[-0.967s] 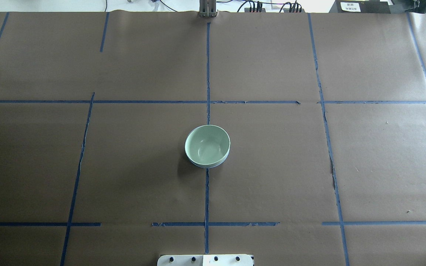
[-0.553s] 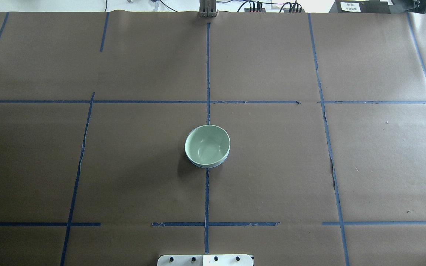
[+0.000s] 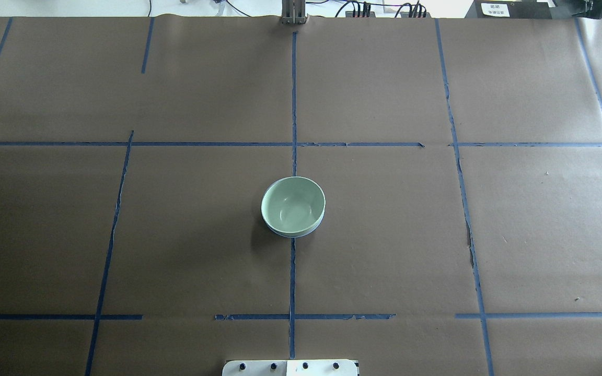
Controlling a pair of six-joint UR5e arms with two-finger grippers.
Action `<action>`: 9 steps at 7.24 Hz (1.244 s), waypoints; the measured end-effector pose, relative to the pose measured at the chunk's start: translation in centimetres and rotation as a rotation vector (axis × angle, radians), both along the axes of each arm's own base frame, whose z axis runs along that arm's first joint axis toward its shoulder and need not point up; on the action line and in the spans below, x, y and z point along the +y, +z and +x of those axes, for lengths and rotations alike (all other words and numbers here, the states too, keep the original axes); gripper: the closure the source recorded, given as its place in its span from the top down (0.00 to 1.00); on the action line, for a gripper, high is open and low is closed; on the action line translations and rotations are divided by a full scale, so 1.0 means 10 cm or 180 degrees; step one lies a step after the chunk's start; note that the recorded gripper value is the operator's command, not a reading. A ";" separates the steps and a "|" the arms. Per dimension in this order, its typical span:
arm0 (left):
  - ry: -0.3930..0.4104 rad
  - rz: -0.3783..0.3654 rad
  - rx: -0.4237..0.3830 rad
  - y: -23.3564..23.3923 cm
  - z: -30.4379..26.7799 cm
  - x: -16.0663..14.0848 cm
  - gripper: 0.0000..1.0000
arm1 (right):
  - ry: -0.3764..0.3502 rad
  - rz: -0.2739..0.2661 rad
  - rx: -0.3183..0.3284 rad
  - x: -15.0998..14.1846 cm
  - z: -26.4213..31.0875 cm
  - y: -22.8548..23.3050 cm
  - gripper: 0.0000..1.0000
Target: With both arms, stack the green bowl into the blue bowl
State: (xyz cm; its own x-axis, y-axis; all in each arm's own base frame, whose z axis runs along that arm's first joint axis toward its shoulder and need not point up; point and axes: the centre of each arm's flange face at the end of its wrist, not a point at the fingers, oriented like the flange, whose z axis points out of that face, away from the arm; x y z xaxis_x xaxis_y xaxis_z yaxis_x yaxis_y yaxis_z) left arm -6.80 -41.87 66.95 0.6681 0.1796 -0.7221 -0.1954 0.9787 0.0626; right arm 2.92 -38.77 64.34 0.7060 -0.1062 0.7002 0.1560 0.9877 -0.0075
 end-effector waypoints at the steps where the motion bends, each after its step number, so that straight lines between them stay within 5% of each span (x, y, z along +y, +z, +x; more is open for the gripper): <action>1: 0.0003 -0.0022 0.0000 0.03 0.00 0.02 1.00 | -0.0001 -0.0007 -0.0020 0.00 0.00 0.01 1.00; 9: 0.0022 -0.0084 -0.0049 0.11 0.02 0.10 1.00 | -0.0009 -0.0024 -0.0023 0.03 0.00 0.04 1.00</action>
State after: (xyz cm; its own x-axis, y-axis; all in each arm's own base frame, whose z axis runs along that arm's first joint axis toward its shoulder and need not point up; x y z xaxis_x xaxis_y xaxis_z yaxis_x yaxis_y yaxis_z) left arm -6.64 -40.85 68.06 0.6780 0.1651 -0.7163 -0.2028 0.9786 0.0337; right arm 2.89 -38.52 64.69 0.7007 -0.1029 0.7060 0.1590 0.9872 -0.0139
